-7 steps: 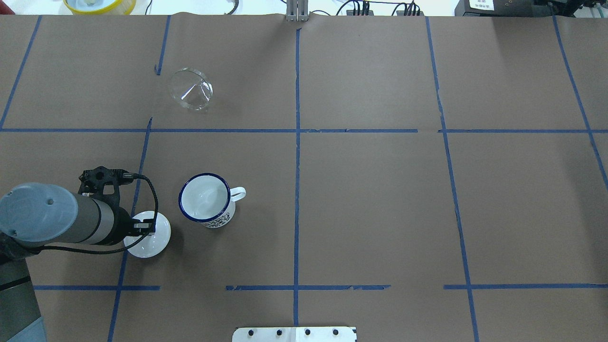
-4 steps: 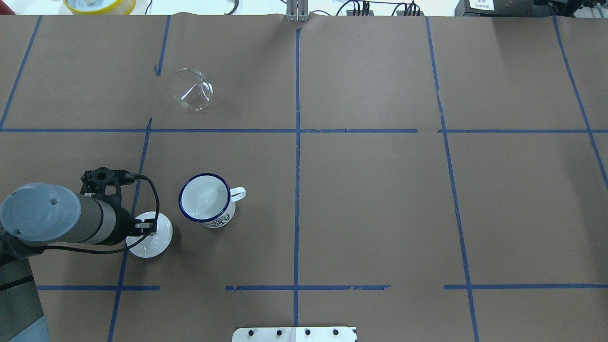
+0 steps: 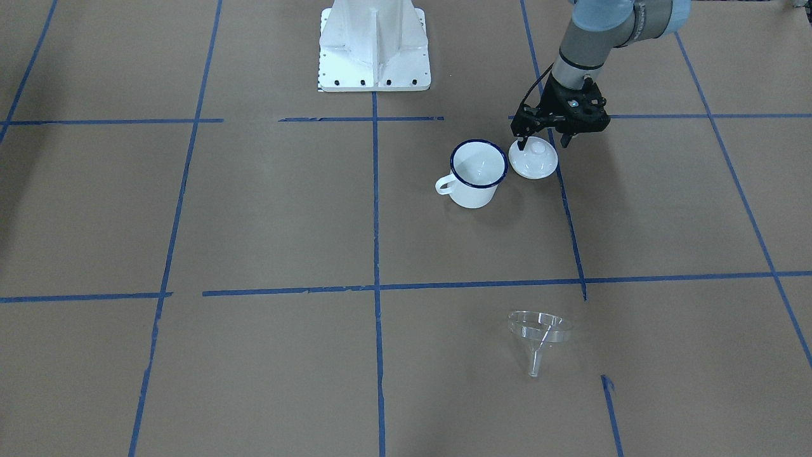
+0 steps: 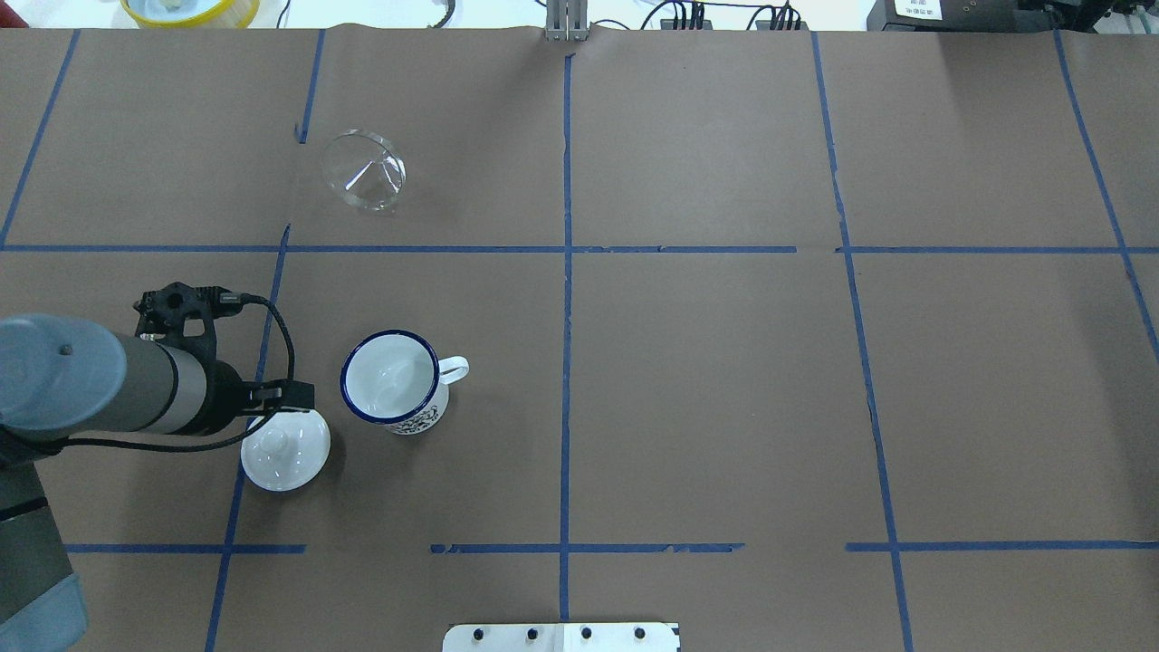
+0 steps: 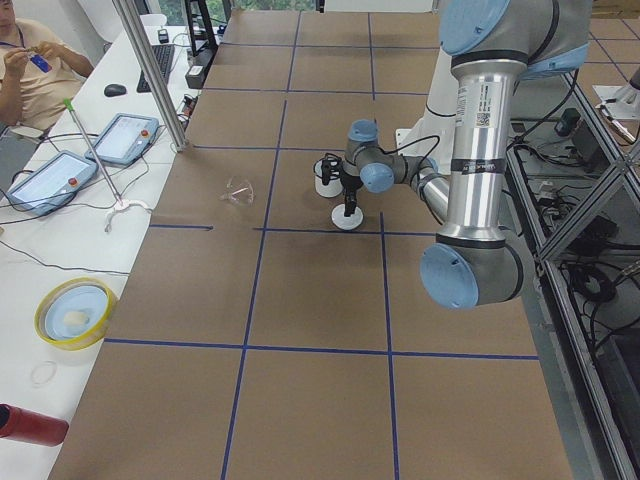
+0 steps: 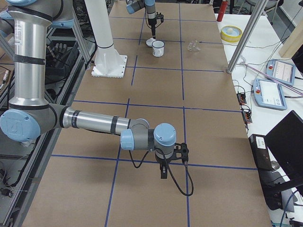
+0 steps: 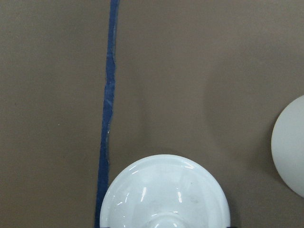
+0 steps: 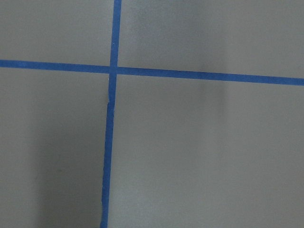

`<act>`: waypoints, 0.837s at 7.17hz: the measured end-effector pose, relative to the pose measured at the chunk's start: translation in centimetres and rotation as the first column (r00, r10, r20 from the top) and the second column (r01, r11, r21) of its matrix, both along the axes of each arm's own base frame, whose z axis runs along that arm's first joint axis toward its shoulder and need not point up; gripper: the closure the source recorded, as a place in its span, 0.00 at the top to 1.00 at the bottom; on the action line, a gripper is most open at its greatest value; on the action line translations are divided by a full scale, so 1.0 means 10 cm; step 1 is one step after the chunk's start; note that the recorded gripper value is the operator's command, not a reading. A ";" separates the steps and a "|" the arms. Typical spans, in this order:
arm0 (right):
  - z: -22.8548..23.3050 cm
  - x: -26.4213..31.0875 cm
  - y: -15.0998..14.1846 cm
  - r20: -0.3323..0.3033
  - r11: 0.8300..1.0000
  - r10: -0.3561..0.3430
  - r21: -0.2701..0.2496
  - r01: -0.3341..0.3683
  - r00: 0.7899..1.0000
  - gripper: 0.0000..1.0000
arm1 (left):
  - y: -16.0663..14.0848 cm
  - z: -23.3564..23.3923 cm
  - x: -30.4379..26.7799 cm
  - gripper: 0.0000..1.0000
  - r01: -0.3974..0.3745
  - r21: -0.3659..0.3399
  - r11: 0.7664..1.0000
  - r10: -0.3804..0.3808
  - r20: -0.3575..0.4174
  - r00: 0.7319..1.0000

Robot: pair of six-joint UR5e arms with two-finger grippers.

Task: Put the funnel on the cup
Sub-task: 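Move the left gripper to the clear glass funnel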

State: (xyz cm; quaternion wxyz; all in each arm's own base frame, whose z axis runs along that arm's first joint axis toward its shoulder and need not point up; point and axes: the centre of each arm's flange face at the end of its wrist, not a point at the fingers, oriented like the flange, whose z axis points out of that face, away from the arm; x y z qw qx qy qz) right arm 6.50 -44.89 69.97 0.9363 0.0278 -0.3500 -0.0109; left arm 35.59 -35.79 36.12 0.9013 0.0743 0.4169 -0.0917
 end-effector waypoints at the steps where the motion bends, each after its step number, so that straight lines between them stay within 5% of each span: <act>1: 0.00 0.00 0.00 0.000 1.000 0.000 0.000 0.000 1.000 1.00 | -0.27 -0.17 -0.25 1.00 0.108 -0.021 0.994 -0.109 -0.043 0.993; 2: 0.00 0.00 0.00 0.000 1.000 0.000 0.000 0.000 1.000 1.00 | -0.48 -0.31 -0.43 1.00 0.230 -0.087 0.969 -0.238 -0.098 0.966; 3: 0.00 0.00 0.00 0.000 1.000 0.000 0.000 0.000 1.000 1.00 | -0.66 -0.45 -0.51 1.00 0.348 -0.158 0.924 -0.373 -0.172 0.912; 6: 0.00 0.00 0.00 0.000 1.000 0.000 0.000 0.000 1.000 1.00 | -1.45 -0.49 0.03 1.00 0.545 -0.421 0.726 -0.684 -0.356 0.637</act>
